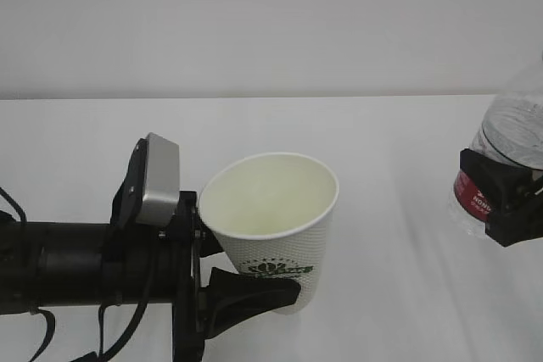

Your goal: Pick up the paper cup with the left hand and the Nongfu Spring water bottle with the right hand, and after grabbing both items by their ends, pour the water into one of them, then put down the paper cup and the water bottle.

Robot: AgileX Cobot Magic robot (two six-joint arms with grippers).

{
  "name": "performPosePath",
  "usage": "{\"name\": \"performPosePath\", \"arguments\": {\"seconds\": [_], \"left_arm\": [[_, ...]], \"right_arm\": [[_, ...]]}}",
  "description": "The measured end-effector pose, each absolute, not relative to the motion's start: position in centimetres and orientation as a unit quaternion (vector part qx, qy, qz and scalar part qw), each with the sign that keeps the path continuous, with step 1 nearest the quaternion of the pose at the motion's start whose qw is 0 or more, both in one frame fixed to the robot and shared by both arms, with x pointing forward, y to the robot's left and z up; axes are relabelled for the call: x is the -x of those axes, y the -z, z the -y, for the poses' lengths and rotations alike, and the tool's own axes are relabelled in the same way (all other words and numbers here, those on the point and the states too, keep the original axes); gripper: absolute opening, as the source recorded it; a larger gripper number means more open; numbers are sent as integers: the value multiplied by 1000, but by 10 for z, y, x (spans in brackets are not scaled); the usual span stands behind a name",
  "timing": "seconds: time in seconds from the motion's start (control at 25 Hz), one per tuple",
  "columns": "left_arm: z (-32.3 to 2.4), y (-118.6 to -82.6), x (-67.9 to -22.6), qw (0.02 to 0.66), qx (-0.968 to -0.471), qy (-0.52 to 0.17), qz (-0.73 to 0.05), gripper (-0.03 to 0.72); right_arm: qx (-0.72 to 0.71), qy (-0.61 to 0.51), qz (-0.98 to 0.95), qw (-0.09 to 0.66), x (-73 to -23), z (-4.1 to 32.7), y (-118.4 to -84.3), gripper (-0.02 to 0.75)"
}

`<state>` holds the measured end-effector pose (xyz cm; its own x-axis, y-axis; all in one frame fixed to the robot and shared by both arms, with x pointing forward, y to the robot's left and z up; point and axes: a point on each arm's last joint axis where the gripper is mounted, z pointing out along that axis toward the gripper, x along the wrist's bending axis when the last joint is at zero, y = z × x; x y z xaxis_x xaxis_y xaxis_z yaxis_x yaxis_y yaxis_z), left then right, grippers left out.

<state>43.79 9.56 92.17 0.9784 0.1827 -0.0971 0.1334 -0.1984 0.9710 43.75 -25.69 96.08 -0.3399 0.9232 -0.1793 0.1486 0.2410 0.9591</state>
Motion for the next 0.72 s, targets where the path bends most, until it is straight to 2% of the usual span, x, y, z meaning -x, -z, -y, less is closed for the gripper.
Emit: {"name": "performPosePath", "arguments": {"seconds": [0.72], "left_arm": [[-91,-919,-439,602,-792,-9,-103,471]], "right_arm": [[-381,-476,-684,400,-436,253,-960,472]]}}
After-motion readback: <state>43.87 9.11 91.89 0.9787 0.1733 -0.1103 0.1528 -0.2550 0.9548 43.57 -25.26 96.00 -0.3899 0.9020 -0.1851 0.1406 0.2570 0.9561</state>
